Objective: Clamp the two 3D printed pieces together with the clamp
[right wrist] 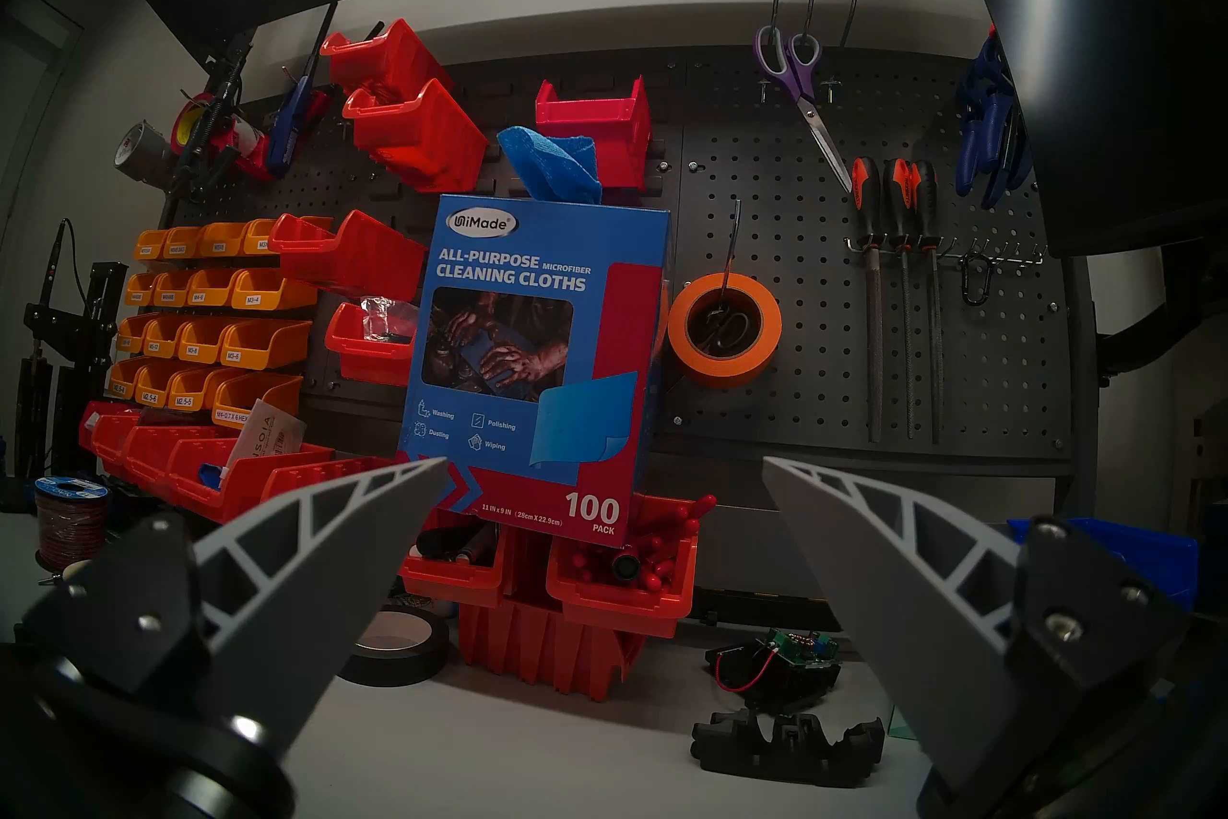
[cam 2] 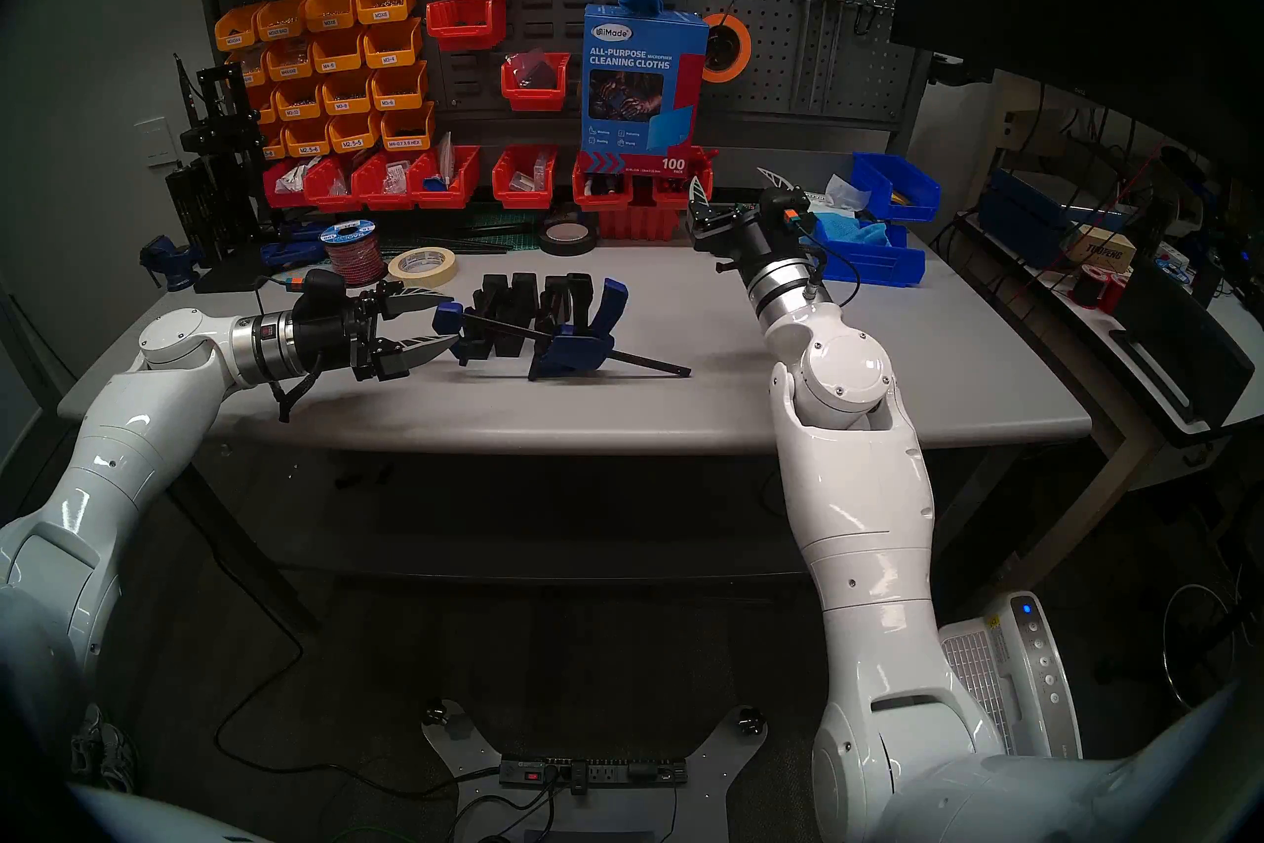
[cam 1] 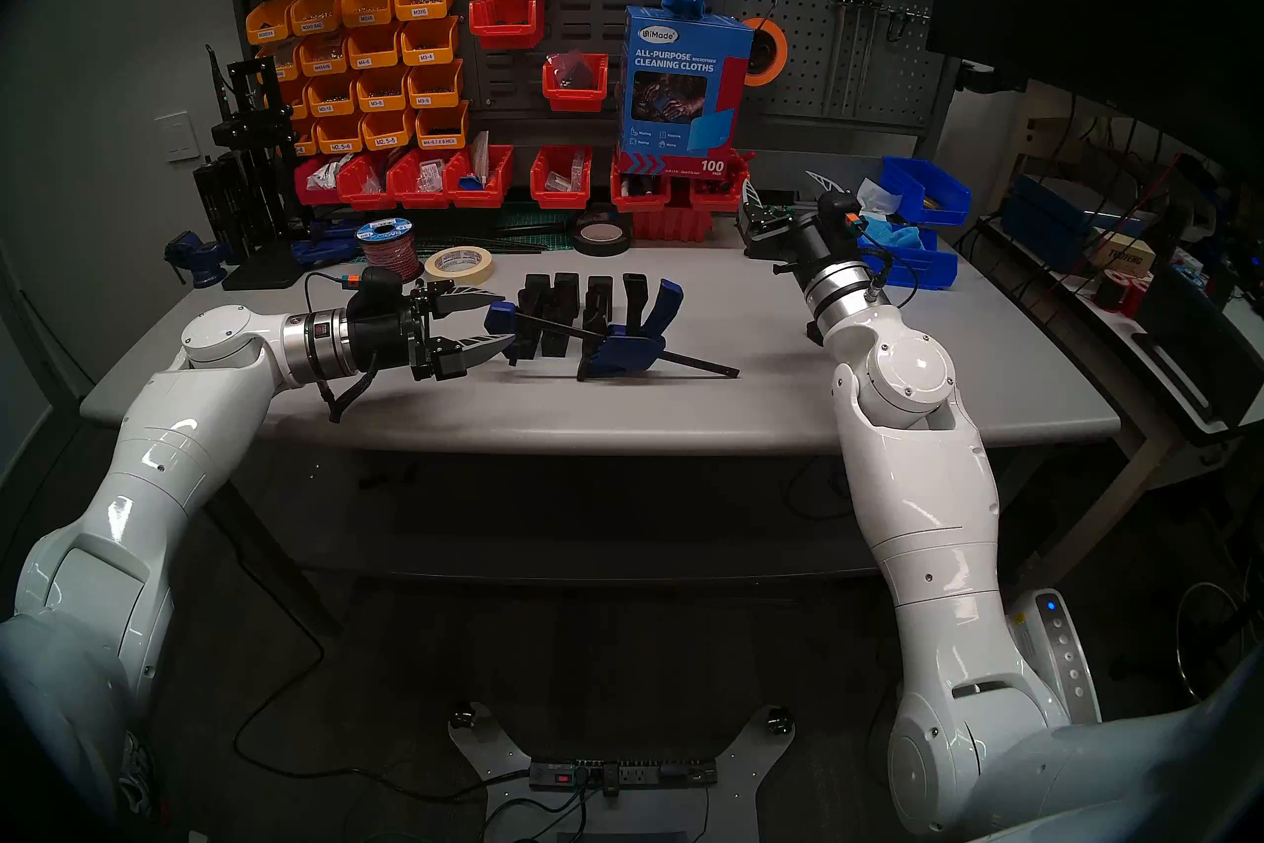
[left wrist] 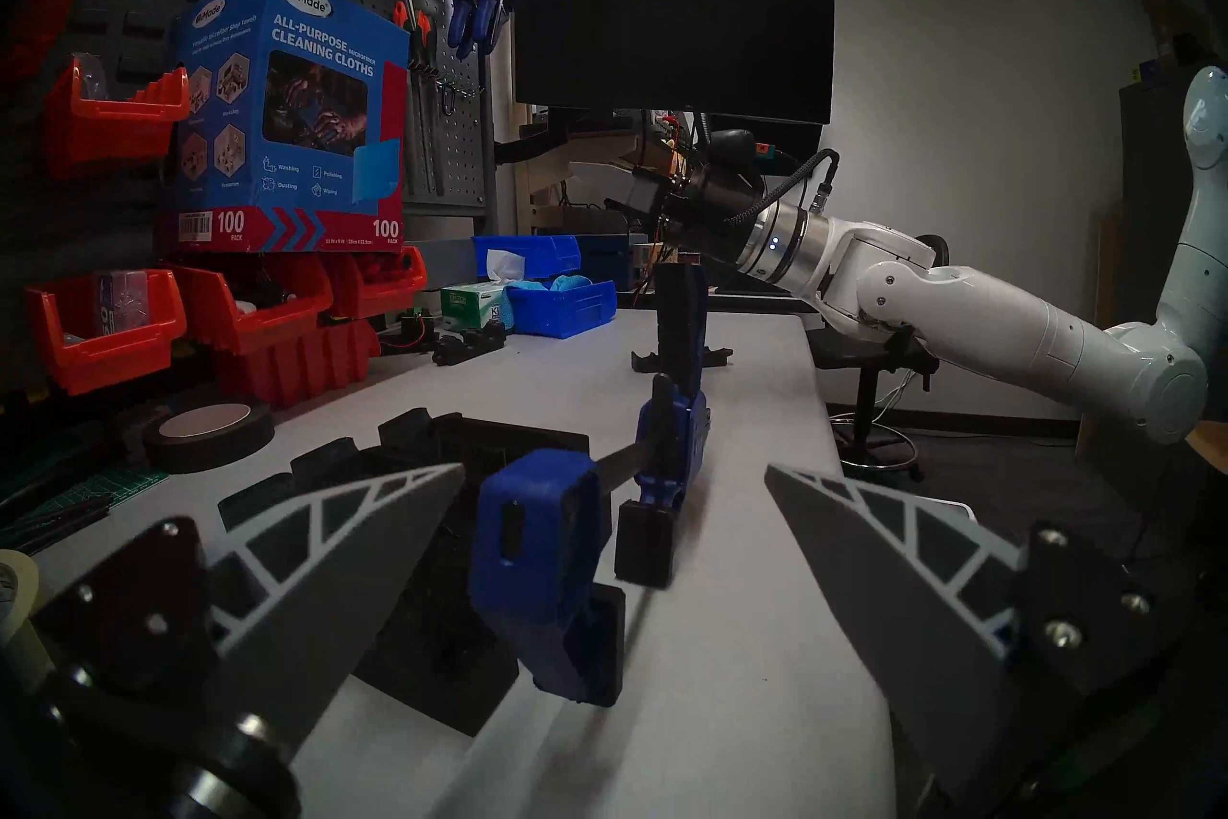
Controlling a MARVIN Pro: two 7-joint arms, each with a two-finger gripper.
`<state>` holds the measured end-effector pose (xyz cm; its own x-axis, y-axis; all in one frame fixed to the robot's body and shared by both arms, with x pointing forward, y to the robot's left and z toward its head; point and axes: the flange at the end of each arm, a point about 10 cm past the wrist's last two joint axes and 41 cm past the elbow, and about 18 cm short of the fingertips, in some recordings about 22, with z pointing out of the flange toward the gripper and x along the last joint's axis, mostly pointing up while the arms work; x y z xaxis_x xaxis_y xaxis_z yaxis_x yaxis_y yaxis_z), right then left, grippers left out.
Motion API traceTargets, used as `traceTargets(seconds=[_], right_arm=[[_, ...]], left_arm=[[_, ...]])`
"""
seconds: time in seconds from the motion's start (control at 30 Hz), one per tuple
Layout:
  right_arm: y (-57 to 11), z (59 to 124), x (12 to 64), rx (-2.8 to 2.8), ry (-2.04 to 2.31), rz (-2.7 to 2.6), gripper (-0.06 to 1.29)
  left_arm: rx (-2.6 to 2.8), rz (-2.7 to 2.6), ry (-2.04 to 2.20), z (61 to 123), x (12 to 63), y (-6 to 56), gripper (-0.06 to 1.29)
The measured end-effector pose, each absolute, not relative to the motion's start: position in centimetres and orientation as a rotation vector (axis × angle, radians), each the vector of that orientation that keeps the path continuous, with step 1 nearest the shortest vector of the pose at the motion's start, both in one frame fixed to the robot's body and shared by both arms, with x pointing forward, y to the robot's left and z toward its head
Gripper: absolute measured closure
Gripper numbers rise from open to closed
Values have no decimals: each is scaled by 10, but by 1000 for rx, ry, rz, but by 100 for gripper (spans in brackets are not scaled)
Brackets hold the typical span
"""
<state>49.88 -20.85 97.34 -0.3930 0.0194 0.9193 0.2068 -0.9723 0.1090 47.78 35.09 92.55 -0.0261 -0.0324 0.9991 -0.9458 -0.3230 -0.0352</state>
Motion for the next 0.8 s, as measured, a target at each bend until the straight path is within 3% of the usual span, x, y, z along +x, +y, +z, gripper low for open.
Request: traceTargets(seconds=[0.8], right_arm=[[-209, 973, 499, -1662, -313, -2512, -1]], left_arm=[[1471, 1475, -1078, 913, 483, 352, 0]])
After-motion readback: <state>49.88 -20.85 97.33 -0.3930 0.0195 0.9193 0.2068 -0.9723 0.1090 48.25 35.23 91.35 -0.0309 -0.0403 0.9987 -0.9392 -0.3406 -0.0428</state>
